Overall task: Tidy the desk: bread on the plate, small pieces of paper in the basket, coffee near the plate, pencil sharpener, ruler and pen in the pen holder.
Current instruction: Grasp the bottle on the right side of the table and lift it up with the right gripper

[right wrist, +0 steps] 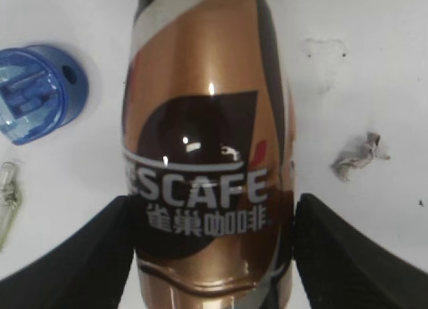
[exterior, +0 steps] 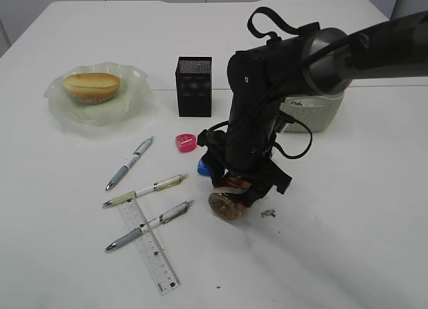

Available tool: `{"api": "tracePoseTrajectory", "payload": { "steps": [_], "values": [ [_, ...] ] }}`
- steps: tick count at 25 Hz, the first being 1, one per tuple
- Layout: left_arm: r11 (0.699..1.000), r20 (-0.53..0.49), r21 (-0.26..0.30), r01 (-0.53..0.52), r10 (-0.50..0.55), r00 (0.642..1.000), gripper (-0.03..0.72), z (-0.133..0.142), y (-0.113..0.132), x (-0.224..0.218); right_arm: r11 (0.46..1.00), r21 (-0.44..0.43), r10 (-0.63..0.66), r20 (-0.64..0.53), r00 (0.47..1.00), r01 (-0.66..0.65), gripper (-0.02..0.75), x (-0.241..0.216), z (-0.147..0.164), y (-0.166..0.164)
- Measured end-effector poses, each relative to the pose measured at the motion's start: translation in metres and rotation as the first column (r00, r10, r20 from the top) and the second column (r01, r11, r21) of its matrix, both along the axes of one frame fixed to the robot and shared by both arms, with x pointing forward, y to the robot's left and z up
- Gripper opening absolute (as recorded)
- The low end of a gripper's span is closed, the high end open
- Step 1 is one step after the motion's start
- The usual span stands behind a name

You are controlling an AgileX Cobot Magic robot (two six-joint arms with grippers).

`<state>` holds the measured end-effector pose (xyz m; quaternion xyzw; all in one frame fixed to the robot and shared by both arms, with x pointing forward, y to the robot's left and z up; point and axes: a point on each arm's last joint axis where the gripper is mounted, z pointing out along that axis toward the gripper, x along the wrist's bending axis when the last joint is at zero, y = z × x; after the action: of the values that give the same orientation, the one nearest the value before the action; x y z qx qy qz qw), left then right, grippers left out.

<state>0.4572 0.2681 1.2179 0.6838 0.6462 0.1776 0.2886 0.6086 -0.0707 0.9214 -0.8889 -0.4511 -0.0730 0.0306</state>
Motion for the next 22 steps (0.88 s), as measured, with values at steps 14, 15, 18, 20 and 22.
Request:
{"api": "tracePoseTrajectory", "payload": {
  "steps": [14, 15, 18, 20, 22],
  "values": [
    [1.000, 0.000, 0.000, 0.000, 0.000, 1.000, 0.433, 0.0000, 0.0000, 0.0000, 1.000, 0.000, 0.021, -0.002, 1.000, -0.021, 0.443, 0.0014, -0.0027, 0.0012],
    [1.000, 0.000, 0.000, 0.000, 0.000, 1.000, 0.433, 0.0000, 0.0000, 0.0000, 1.000, -0.003, 0.025, 0.000, 1.000, -0.025, 0.412, 0.0015, -0.0028, 0.0010],
    [1.000, 0.000, 0.000, 0.000, 0.000, 1.000, 0.433, 0.0000, 0.0000, 0.0000, 0.999, -0.009, 0.034, 0.004, 0.999, -0.034, 0.360, 0.0017, -0.0028, 0.0005],
    [1.000, 0.000, 0.000, 0.000, 0.000, 1.000, 0.433, 0.0000, 0.0000, 0.0000, 0.999, -0.010, 0.046, 0.005, 0.999, -0.046, 0.352, 0.0016, -0.0028, 0.0008],
    [1.000, 0.000, 0.000, 0.000, 0.000, 1.000, 0.433, 0.0000, 0.0000, 0.0000, 0.997, -0.017, 0.073, 0.005, 0.997, -0.073, 0.349, 0.0014, -0.0028, 0.0005]
  ]
}}
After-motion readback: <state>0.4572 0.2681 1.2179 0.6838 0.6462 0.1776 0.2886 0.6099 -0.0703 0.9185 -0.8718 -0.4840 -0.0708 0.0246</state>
